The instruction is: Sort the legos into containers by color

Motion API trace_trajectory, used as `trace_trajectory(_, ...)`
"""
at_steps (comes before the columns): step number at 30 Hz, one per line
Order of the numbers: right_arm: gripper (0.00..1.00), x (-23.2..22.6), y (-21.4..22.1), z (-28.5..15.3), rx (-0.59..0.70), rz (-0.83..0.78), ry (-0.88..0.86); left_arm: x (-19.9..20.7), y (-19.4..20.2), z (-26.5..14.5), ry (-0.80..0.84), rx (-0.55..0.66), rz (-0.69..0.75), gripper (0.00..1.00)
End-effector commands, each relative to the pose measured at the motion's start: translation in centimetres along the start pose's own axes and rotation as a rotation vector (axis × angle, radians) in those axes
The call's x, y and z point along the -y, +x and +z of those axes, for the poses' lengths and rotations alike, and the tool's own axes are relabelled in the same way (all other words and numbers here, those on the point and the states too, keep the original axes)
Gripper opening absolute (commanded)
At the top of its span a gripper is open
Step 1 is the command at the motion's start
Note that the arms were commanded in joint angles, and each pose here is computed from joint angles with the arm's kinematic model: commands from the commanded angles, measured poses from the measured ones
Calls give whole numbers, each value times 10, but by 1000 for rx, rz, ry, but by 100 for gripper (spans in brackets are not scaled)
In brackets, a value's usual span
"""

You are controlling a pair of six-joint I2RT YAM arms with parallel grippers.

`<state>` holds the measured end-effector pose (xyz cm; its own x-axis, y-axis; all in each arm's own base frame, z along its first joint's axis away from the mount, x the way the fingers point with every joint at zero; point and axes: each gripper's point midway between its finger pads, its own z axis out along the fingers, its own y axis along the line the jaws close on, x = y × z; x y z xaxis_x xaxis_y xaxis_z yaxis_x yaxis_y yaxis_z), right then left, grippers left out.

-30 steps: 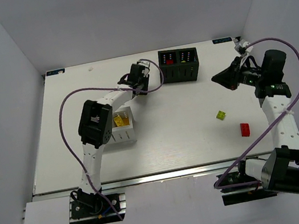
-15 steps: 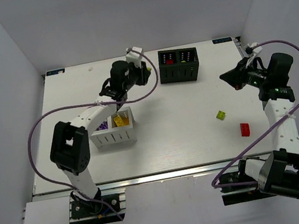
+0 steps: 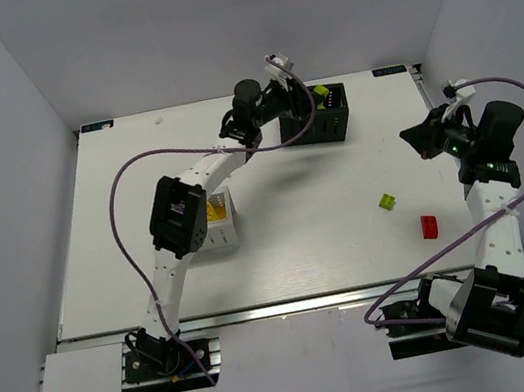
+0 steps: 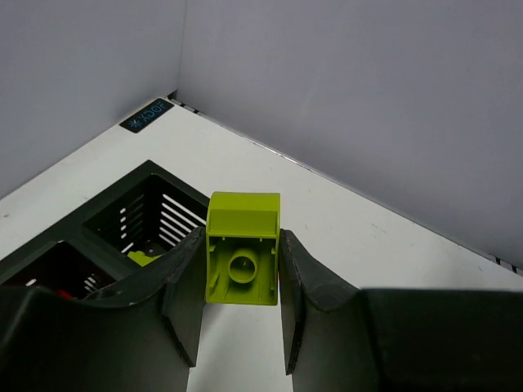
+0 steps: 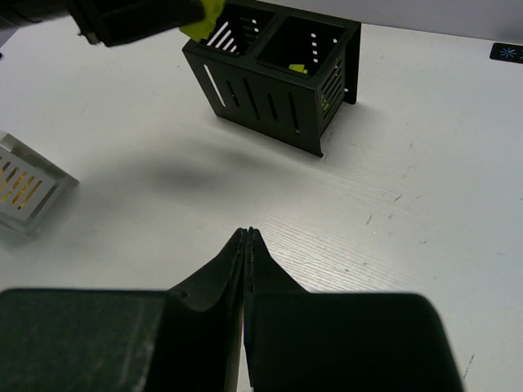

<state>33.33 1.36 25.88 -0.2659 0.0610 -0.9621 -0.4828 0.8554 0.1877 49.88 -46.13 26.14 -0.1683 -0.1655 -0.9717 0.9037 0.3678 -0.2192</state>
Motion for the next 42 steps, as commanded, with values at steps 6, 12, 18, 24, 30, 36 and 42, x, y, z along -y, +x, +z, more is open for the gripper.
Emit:
trace_trajectory(6, 0, 4, -5, -6, 41, -12, 2, 14, -36, 33, 1, 160, 66, 6)
trace_trajectory(12, 0, 0, -10, -9, 66, -4, -25, -16, 5, 46, -127, 170, 85, 13)
trace_trajectory(18, 0, 6, -9, -16, 77, -2, -12, -42, 7, 55, -253, 226, 99, 22)
trace_trajectory(24, 0, 7, -7, -20, 82, 30, -22, -52, 14, 58, -310, 238, 103, 37)
trace_trajectory(30, 16, 2, -4, -22, 80, 30, -82, -45, 13, 59, -281, 217, 105, 62)
trace_trajectory(36, 50, -22, 4, -25, 78, -47, -259, -33, -12, 58, -246, 249, 114, 66)
trace_trajectory(42, 44, -53, 54, -26, 45, -152, -472, 12, -104, 37, -179, 349, 129, 13)
